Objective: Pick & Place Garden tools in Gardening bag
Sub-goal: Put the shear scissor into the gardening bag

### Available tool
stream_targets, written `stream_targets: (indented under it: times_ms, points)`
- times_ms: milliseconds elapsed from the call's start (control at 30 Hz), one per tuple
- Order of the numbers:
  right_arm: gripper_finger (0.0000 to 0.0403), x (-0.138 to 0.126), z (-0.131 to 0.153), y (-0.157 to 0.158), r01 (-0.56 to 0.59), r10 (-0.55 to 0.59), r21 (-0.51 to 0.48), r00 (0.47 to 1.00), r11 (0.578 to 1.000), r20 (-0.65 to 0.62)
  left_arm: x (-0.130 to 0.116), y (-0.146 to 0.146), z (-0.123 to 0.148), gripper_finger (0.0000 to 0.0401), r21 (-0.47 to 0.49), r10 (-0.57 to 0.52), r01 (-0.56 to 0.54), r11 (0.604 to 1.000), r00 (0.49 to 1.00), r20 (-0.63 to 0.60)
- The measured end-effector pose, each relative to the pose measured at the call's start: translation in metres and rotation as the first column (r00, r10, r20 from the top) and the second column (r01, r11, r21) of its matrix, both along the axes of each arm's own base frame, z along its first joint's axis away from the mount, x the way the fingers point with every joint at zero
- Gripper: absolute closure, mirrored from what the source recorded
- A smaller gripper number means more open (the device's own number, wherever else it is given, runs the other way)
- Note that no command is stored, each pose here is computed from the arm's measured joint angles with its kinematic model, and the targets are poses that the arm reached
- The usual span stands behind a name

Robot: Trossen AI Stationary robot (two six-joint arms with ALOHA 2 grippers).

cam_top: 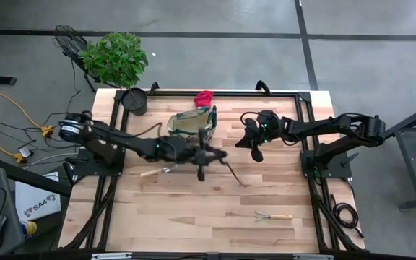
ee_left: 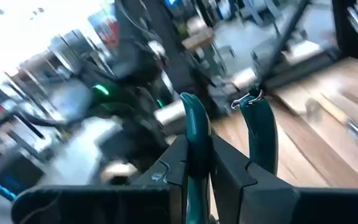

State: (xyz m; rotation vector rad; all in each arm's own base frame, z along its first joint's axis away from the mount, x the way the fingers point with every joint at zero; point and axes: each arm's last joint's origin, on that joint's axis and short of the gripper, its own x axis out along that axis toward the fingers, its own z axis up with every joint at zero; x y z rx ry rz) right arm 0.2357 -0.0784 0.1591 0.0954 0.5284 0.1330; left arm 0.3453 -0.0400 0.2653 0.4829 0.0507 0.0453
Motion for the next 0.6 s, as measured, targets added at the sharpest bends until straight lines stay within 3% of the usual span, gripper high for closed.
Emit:
stream_targets:
  times_ms: [367,600]
  points:
    - [0.0399,0.0,-0.003,-0.001,0.03,-0.03,-0.007,0.999,1.0,-0.026,-0.078,0.018,0.027,0.0366,0.042,0.06,-0.067,0.997,0.986,0.154]
    - [0.0399,0.0,-0.003,-0.001,0.056,-0.056,0.001,0.998,0.998,-0.028,-0.124,0.027,0.001,0.0366,-0.015,0.185,-0.186,0.983,0.963,0.196]
